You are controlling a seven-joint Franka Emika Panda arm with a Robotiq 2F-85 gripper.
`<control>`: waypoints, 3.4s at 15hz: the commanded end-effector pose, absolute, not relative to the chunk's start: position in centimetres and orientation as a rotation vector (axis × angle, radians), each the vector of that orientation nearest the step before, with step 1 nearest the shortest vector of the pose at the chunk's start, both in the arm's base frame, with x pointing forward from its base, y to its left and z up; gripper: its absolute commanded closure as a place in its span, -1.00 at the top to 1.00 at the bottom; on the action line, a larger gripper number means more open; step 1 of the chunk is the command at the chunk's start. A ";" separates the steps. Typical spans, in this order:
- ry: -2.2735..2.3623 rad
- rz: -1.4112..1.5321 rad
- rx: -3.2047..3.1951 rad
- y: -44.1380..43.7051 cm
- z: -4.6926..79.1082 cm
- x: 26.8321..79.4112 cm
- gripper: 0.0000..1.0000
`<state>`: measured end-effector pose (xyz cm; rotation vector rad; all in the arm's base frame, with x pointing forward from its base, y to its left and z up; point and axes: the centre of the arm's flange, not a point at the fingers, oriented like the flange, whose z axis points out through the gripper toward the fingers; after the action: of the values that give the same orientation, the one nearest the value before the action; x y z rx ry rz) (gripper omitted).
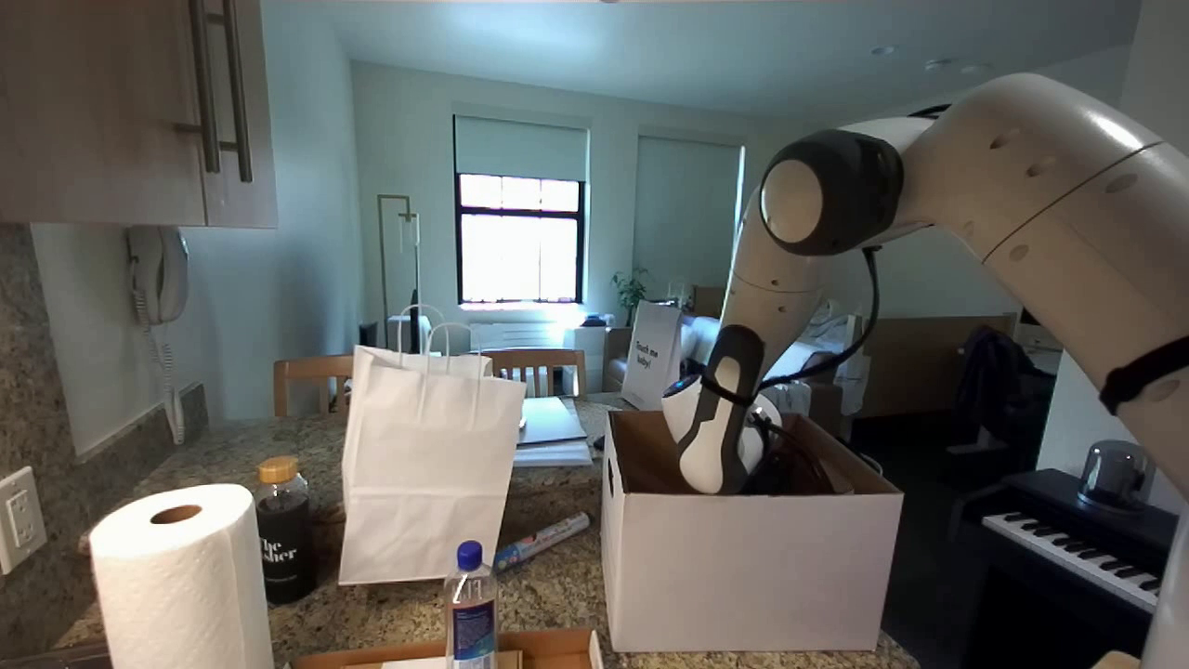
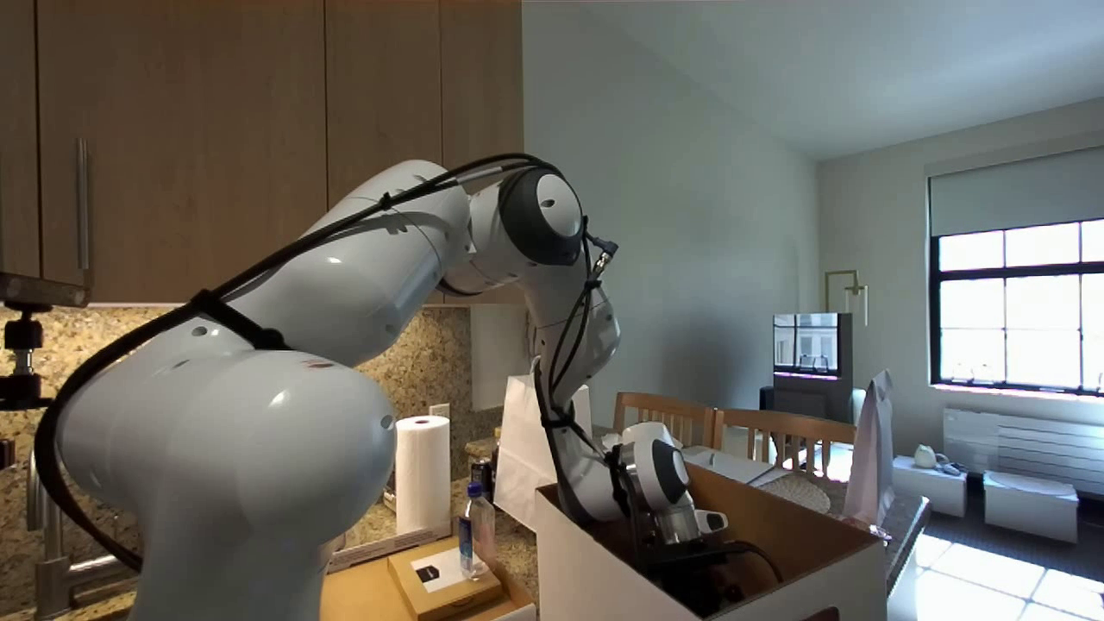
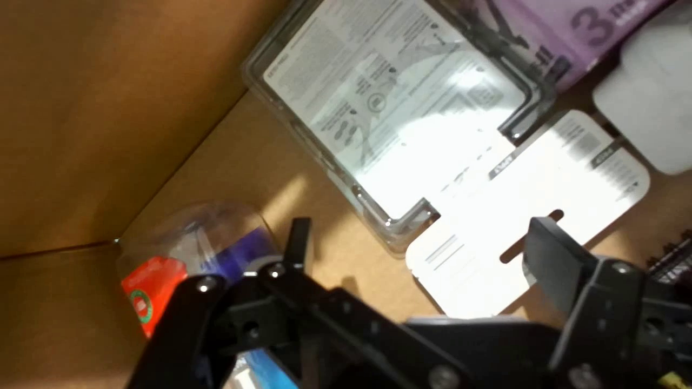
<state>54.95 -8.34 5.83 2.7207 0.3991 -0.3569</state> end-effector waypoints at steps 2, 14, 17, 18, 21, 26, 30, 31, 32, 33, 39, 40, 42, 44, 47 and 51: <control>0.416 -0.387 2.729 -8.0 6.1 55.3 1.00; 0.455 0.081 2.534 -11.6 9.1 58.5 1.00; 0.440 0.089 2.557 -12.0 10.0 59.3 1.00; 0.427 0.106 2.552 -12.1 10.4 59.6 1.00; 0.416 0.117 2.549 -12.1 10.6 59.8 1.00; 0.492 0.184 2.538 -10.6 7.4 63.3 1.00; 0.526 0.167 2.482 -10.9 4.0 64.9 1.00; 0.539 0.152 2.477 -10.9 3.1 64.9 1.00; 0.558 0.115 2.475 -10.9 2.1 65.0 1.00; 0.571 0.090 2.475 -10.8 1.2 64.9 1.00; 0.600 0.075 2.472 -10.6 0.3 65.3 0.35; 0.603 0.079 2.473 -10.5 0.4 65.3 0.24; 0.610 0.082 2.472 -10.4 0.5 65.4 0.02; 0.609 0.086 2.470 -10.2 0.5 65.4 -0.19; 0.608 0.090 2.474 -10.1 0.7 65.3 -0.30; 0.573 0.125 2.474 -10.2 3.1 64.4 -0.32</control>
<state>65.11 -9.38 2.23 2.4664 0.5906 0.1065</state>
